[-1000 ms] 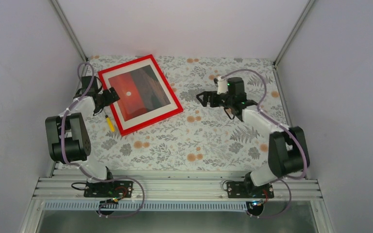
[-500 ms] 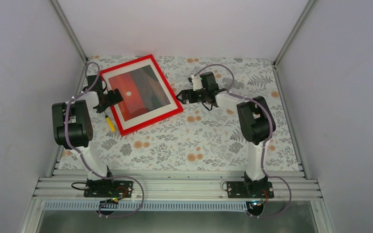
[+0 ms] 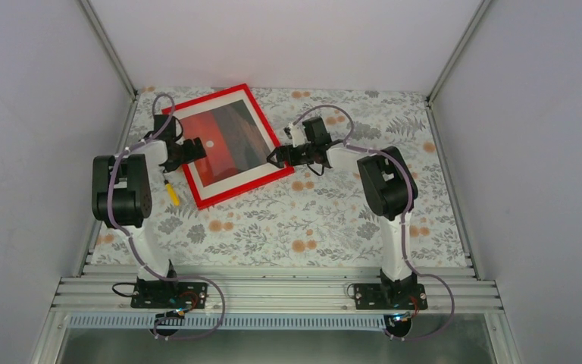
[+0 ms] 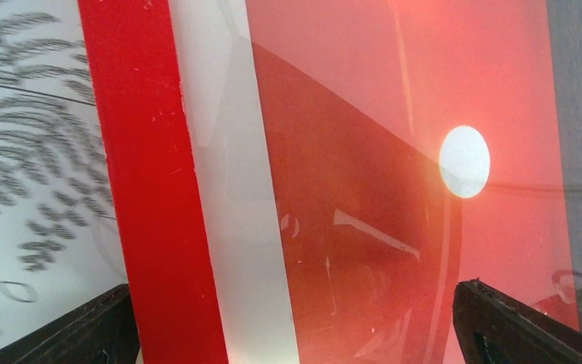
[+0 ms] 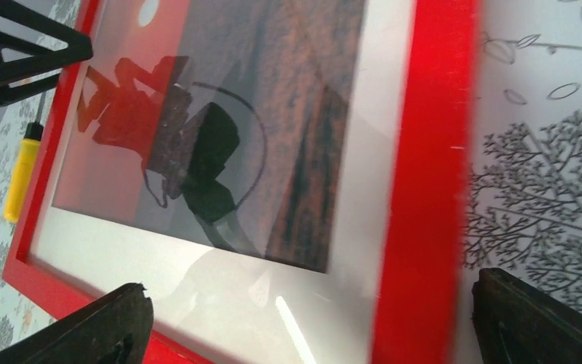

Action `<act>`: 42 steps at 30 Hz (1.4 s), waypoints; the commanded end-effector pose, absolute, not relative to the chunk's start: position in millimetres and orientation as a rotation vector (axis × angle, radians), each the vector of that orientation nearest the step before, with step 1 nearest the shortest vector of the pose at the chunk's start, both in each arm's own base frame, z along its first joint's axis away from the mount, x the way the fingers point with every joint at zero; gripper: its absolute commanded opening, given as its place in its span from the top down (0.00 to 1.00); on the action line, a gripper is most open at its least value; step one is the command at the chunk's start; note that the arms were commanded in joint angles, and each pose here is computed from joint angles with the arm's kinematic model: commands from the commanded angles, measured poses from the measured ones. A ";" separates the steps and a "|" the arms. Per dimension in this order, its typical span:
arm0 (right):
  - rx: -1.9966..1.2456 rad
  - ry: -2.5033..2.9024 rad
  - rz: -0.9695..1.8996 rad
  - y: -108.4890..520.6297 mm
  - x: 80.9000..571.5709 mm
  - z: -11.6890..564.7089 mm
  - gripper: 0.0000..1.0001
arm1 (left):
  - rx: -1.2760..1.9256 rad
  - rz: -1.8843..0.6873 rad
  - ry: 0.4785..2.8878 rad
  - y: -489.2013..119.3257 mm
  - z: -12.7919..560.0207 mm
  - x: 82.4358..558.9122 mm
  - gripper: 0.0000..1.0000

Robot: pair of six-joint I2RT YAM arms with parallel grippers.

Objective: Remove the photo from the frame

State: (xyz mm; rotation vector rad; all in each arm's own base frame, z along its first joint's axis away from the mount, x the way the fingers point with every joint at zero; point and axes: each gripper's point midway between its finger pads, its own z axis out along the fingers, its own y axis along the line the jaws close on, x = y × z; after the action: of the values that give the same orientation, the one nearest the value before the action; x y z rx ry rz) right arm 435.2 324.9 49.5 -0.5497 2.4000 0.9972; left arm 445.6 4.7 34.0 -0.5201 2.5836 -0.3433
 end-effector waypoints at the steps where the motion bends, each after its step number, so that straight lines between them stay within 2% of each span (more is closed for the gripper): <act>1: -0.581 2.467 1.058 328.1 402.5 37.9 0.05 | -0.387 -0.471 2.611 -44.0 33.3 448.5 0.00; 15: -0.473 2.559 1.023 261.1 288.5 42.9 0.04 | -0.038 -0.587 2.595 -157.8 57.8 449.2 0.00; 22: -0.386 2.564 1.083 245.9 234.4 52.5 0.03 | 0.125 -0.604 2.590 -219.8 58.5 465.9 0.00; 28: -0.408 2.594 1.077 243.2 205.9 51.0 0.01 | 0.129 -0.584 2.599 -235.6 51.6 480.9 0.00; 35: -0.318 2.537 0.823 207.1 226.8 74.6 0.00 | -0.103 -0.468 2.506 -172.6 95.9 482.0 0.00; 42: -0.254 2.395 0.668 178.8 303.5 124.8 0.00 | -0.279 -0.505 2.432 -130.3 123.9 412.1 0.00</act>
State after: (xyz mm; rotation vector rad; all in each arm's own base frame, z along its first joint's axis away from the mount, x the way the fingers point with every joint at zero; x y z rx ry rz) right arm 258.2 196.1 97.9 -0.2695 2.4833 0.7892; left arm 441.8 -137.1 107.7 -0.1893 2.4843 -0.4573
